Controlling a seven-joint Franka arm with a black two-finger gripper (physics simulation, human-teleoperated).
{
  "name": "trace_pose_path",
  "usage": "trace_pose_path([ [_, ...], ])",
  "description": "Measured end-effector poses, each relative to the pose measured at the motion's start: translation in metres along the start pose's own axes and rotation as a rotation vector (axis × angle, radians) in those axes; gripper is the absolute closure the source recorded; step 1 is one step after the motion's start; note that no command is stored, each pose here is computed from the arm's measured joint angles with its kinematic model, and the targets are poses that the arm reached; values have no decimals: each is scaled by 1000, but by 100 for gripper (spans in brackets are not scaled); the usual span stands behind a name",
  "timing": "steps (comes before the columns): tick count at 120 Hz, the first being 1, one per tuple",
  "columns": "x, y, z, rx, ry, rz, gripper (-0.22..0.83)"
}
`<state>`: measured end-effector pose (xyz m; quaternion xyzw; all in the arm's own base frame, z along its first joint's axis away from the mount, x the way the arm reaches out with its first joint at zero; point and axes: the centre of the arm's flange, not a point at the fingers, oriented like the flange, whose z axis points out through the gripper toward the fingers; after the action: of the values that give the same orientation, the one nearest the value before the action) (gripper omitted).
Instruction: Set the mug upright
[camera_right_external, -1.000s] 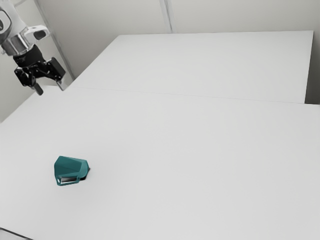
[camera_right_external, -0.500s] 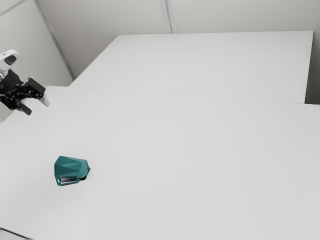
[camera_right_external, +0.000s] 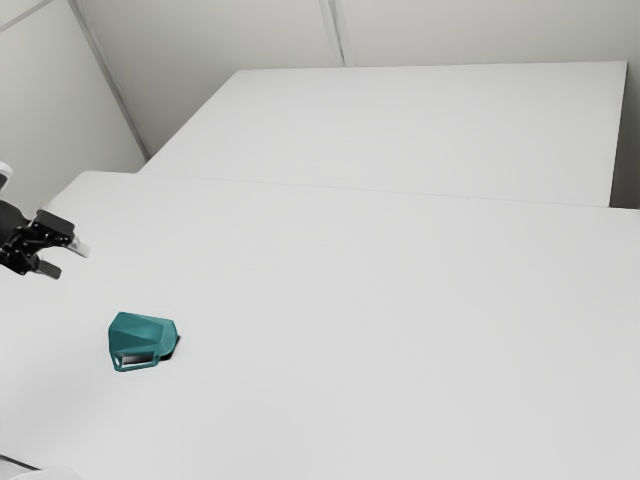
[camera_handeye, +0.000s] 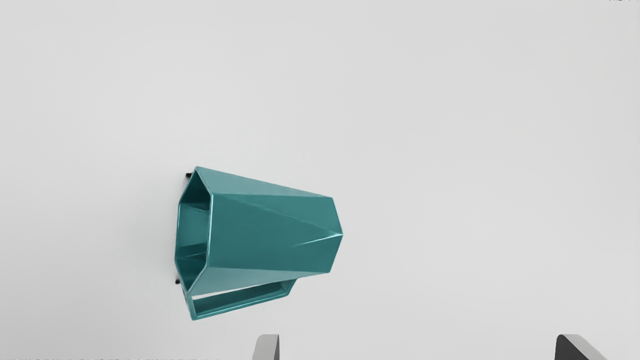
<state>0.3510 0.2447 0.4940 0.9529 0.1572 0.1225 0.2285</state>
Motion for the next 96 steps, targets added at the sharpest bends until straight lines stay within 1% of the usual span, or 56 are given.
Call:
trace_pose_path([
  [24,-11,-18,2,-37,16,-39,1],
  [54,-23,-42,6,-55,7,-103,1],
  [96,-18,-83,37,-70,-24,-157,1],
])
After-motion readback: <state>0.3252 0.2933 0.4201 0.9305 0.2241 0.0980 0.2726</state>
